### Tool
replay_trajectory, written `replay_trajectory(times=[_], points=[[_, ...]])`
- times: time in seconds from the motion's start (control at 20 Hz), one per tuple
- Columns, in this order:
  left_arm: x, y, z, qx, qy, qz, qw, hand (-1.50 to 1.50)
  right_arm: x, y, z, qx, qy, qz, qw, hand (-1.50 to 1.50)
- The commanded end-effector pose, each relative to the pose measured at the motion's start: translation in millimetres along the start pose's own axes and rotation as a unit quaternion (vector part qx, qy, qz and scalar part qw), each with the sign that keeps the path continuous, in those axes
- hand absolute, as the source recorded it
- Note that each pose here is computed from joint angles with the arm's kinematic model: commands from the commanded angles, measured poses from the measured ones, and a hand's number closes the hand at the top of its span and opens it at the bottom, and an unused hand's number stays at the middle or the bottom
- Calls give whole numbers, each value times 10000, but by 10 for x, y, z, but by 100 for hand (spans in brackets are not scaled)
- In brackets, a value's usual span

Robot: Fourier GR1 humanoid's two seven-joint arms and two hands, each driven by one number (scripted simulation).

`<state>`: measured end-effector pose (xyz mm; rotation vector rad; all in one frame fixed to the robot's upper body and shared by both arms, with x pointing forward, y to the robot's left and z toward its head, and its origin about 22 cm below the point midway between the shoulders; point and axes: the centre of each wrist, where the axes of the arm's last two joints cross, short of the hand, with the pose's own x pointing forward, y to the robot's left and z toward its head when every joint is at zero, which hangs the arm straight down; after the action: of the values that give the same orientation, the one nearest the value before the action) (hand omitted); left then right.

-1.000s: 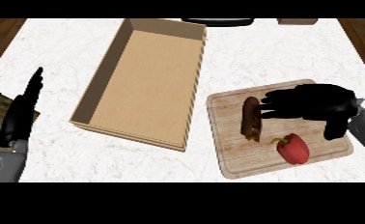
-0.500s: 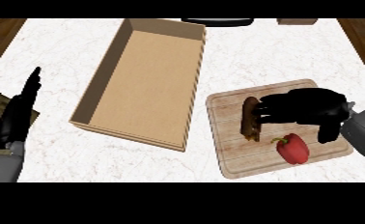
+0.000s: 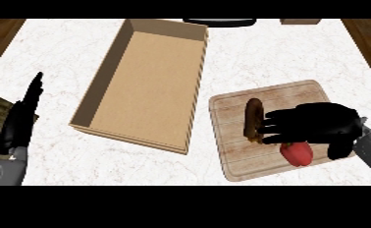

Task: Pick the bell pepper from the cutting board and place it in the cardboard box

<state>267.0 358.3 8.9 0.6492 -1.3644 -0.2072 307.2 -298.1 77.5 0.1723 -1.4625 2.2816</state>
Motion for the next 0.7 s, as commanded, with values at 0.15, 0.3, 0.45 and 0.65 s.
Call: replay_trajectory(times=[0.15, 0.3, 0.45, 0.65], points=[[-92, 149, 152, -59, -31, -14, 10000, 0, 78, 157, 55, 484, 67, -89, 9988, -150], [14, 155, -43, 36, -12, -20, 10000, 0, 93, 147, 170, 669, 304, -149, 9972, -150], [91, 64, 118, -91, -24, 27, 10000, 0, 88, 140, -111, 640, 429, -57, 9970, -150], [-84, 128, 59, 22, 7, 11, 10000, 0, 54, 185, -165, -221, 193, 341, 9990, 150]])
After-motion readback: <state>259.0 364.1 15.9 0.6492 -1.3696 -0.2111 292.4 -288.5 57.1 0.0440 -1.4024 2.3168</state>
